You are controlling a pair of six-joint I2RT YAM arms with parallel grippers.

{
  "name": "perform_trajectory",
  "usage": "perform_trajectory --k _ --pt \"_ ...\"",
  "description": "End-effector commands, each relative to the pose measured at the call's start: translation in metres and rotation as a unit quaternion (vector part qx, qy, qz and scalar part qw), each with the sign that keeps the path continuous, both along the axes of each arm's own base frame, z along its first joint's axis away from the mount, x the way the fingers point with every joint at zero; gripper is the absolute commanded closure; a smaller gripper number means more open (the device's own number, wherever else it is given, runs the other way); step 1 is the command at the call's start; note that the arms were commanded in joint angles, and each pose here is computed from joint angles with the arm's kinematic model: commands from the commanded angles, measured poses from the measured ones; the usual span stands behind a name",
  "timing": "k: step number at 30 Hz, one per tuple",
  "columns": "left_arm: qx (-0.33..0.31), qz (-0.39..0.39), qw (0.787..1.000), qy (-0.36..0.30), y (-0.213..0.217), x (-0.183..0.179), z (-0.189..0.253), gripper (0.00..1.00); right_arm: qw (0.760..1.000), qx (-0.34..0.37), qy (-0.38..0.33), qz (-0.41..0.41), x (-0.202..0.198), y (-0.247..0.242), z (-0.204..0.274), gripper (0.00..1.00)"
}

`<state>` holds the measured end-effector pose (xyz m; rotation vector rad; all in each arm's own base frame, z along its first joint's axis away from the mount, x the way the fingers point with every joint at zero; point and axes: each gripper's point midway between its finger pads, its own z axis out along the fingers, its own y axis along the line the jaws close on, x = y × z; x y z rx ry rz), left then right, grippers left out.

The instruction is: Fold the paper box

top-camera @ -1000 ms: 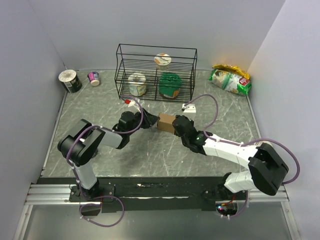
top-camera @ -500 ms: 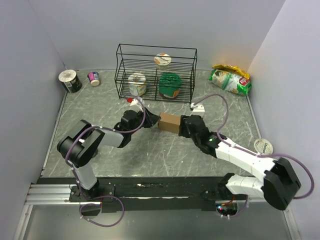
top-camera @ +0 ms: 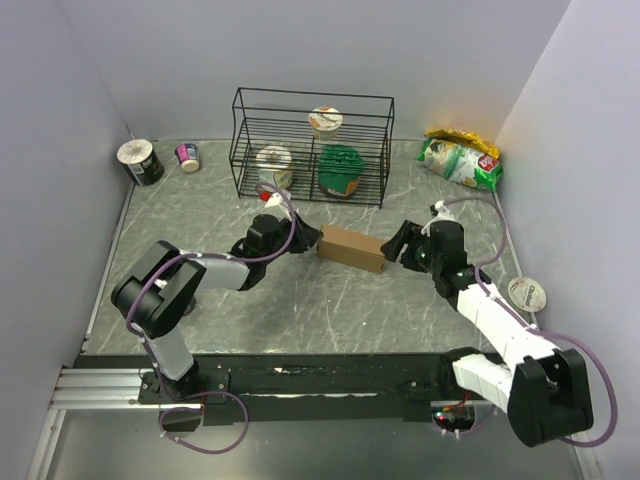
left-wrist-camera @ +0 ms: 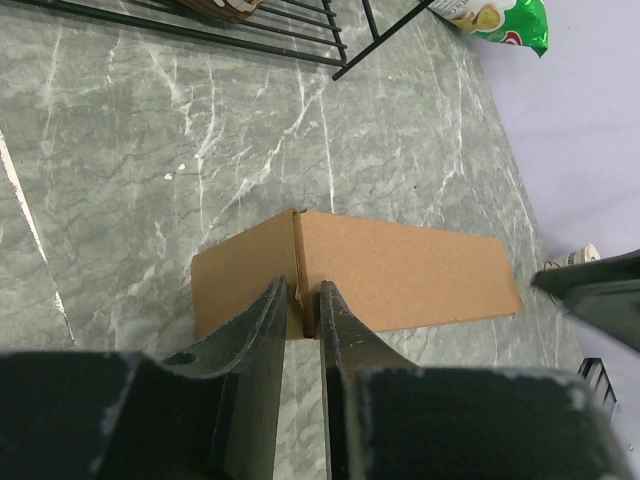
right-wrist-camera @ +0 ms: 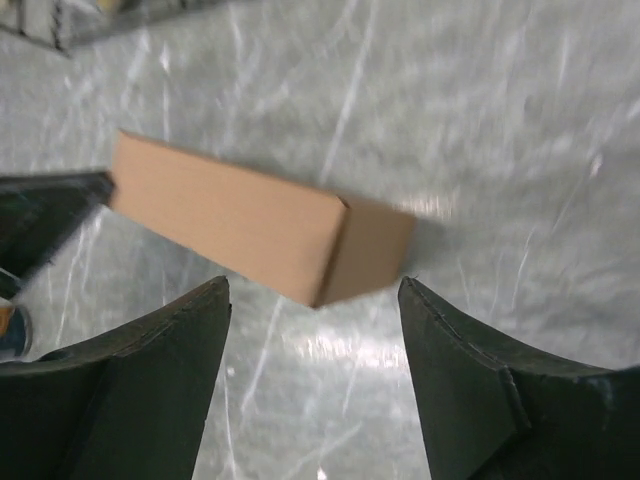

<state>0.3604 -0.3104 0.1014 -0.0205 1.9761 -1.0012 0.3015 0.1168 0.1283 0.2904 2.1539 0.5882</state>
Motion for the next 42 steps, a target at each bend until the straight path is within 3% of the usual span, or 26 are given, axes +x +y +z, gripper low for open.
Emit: perform_trajectory --k 1,9,21,42 --pt "0.155 -0.011 0.977 0.146 0.039 -0.052 -0.11 0.99 0.996 0.078 -0.001 0.041 0.0 0.02 0.002 0.28" --pt "0.158 -0.014 0.976 0.147 0.038 -0.054 -0.111 0.99 0.992 0.123 0.011 0.019 0.003 0.011 -0.014 0.32" --pt "0.159 -0.016 0.976 0.146 0.036 -0.055 -0.111 0.99 0.991 0.136 0.016 -0.012 0.01 -0.006 -0.027 0.4" --pt "0.154 -0.017 0.978 0.14 0.034 -0.061 -0.113 0.99 0.995 0.047 0.076 -0.039 0.001 -0.03 -0.075 0.69"
